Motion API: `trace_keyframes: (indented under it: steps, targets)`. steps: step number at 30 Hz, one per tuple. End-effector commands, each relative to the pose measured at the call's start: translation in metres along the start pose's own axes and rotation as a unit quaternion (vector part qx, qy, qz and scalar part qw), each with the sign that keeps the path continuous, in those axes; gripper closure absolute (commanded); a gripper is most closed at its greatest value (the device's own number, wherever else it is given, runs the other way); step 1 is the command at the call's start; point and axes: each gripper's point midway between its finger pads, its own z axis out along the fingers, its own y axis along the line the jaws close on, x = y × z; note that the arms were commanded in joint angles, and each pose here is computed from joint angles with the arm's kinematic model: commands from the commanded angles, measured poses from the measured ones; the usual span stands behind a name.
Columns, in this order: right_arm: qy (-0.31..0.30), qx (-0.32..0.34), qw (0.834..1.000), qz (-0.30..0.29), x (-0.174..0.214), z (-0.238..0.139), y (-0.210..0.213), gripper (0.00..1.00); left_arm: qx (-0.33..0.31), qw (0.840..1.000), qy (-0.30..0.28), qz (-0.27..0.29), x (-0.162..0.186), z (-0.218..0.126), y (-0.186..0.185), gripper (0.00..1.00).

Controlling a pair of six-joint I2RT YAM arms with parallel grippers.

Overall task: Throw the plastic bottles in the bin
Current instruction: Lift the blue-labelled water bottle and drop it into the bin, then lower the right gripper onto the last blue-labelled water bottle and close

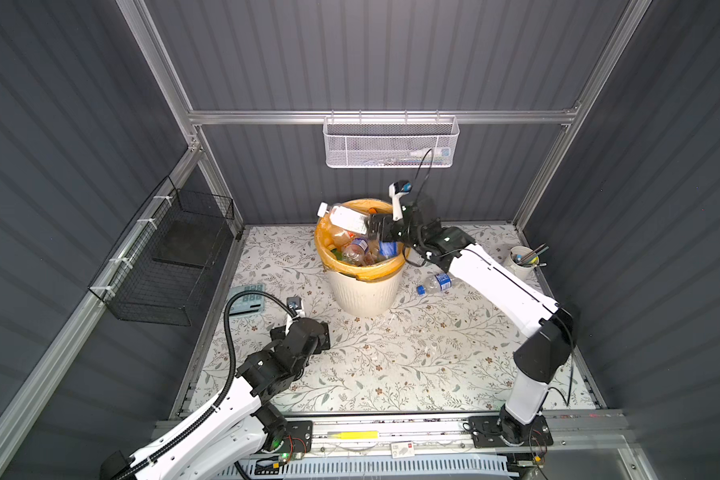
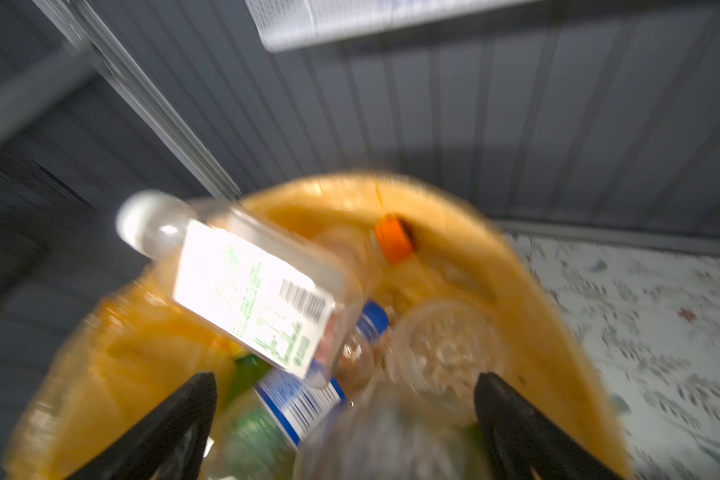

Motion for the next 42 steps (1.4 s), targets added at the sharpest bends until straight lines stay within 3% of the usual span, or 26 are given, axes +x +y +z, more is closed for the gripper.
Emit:
trace_keyframes:
  steps: [1, 7, 11, 18, 22, 31, 42]
  targets:
    - [-0.089, 0.02, 0.996, 0.0, -0.068, -0.091, -0.01, 0.01, -0.007, 1.0, 0.001, 0.0, 0.001, -0.001, 0.004, 0.0]
    - [-0.17, 0.092, 0.981, 0.014, -0.091, -0.154, -0.052, 0.01, 0.006, 1.0, 0.006, -0.005, 0.003, 0.003, -0.003, 0.0]
    - [-0.154, 0.133, 0.978, 0.047, -0.069, -0.158, -0.092, 0.01, 0.009, 1.0, 0.013, -0.002, 0.004, 0.006, -0.008, 0.0]
    - [-0.036, 0.215, 0.97, 0.111, 0.021, -0.121, -0.177, 0.01, 0.013, 1.0, 0.017, 0.0, 0.006, 0.008, -0.011, 0.0]
    - [0.041, 0.239, 0.952, 0.188, 0.082, -0.091, -0.22, 0.01, 0.012, 1.0, 0.019, 0.0, 0.007, 0.009, -0.011, 0.0]
    - [0.149, 0.255, 0.913, 0.282, 0.164, -0.03, -0.256, 0.01, 0.007, 1.0, 0.023, 0.004, 0.012, 0.009, -0.007, 0.0]
    - [0.206, 0.265, 0.888, 0.313, 0.212, 0.004, -0.266, 0.01, 0.001, 1.0, 0.023, 0.007, 0.013, 0.007, -0.002, 0.0]
